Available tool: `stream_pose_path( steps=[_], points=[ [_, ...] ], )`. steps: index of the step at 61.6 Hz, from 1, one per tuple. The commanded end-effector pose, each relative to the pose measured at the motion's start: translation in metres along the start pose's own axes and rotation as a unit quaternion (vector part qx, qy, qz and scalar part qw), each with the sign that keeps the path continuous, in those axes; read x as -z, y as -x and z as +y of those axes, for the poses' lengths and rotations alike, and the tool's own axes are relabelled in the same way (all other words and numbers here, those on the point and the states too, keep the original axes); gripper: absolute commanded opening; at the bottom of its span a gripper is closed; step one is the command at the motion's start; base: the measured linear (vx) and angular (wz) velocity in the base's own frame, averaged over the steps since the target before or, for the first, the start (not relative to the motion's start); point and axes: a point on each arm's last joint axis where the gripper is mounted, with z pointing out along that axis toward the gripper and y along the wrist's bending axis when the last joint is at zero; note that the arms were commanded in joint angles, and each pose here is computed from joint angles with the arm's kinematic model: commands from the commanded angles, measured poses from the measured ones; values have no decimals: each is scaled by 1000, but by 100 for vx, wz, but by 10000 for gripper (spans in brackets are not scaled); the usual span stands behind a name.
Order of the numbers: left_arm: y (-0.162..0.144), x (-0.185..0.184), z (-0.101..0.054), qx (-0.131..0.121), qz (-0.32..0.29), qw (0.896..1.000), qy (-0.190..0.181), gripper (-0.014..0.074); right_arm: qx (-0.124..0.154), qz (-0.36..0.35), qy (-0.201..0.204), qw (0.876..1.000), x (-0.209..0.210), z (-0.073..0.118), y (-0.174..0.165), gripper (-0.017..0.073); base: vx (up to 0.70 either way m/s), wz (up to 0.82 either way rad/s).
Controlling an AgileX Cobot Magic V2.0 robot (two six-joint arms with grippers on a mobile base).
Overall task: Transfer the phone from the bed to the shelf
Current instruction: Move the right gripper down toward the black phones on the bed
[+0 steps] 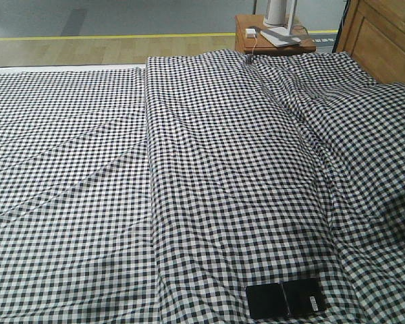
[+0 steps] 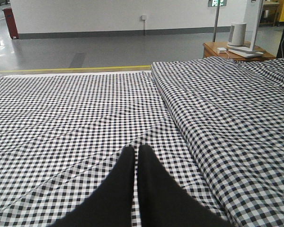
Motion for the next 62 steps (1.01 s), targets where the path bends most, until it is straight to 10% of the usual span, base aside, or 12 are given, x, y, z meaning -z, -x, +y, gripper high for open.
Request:
stream_pose_path(
  steps=[1,25,62],
  points=[
    [6,0,0,5,-38,999,1,1,12,-29,-6,1000,-6,-1,13,188,0,0],
    [6,0,0,5,-38,999,1,1,12,-8,-5,1000,-11,-1,9,711,0,0],
    [6,0,0,5,-38,999,1,1,12,-12,-5,1000,-11,-1,10,589,0,0]
  ],
)
